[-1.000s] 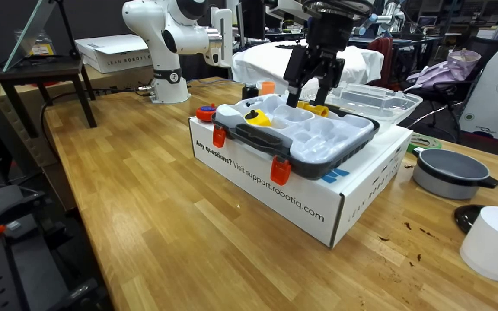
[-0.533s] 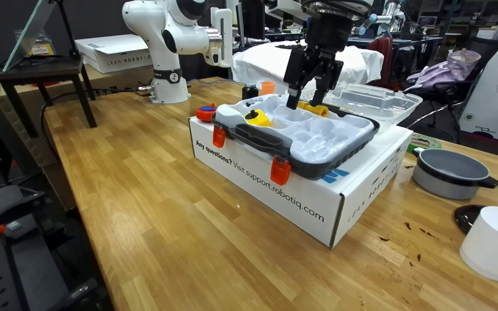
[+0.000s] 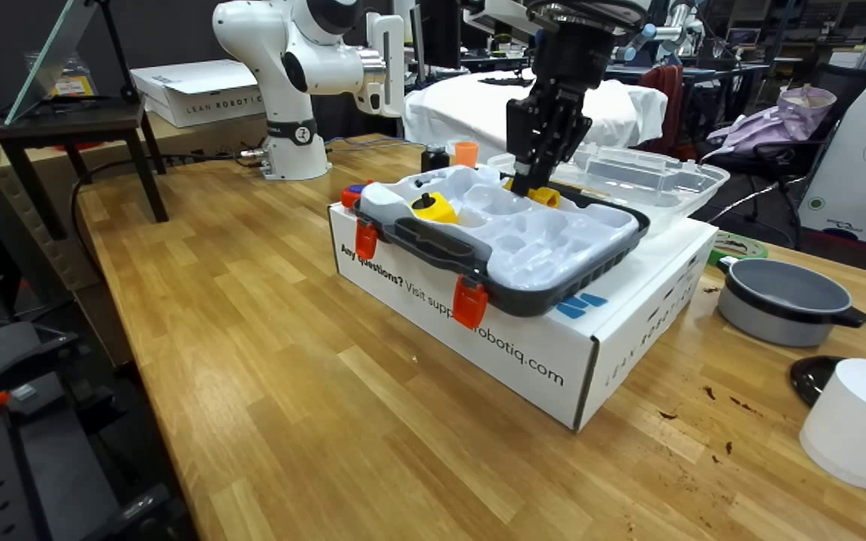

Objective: Remove the object from the tool box and put it on the table

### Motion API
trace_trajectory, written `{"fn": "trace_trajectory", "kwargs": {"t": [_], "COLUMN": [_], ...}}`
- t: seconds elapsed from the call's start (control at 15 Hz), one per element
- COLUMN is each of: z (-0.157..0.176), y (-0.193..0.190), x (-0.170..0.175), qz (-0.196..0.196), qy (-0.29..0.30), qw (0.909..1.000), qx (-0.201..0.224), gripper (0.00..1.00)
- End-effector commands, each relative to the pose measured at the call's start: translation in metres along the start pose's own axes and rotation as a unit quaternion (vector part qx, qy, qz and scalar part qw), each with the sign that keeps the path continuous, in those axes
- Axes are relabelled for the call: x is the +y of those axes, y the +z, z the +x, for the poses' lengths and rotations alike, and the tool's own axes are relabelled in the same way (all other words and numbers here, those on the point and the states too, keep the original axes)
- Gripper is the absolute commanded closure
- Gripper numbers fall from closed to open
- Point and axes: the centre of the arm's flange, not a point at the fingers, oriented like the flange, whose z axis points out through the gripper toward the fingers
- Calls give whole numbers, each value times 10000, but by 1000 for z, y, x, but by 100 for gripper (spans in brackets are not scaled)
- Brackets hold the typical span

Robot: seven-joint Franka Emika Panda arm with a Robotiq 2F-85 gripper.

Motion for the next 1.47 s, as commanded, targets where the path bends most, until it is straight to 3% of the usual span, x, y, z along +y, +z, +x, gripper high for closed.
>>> {"fn": "trace_trajectory", "kwargs": {"t": [0.0, 0.2, 1.07, 1.4], "z": [2, 2, -6, -15], "y": [-2, -2, -41, -64], "x": [-9, -10, 2, 27], "qz": [-107, -113, 322, 319], "qy": [52, 55, -63, -658], "qw": [9998, 9998, 9986, 9968], "qx": [-172, -178, -426, -320], "gripper": [87, 96, 96, 96]}}
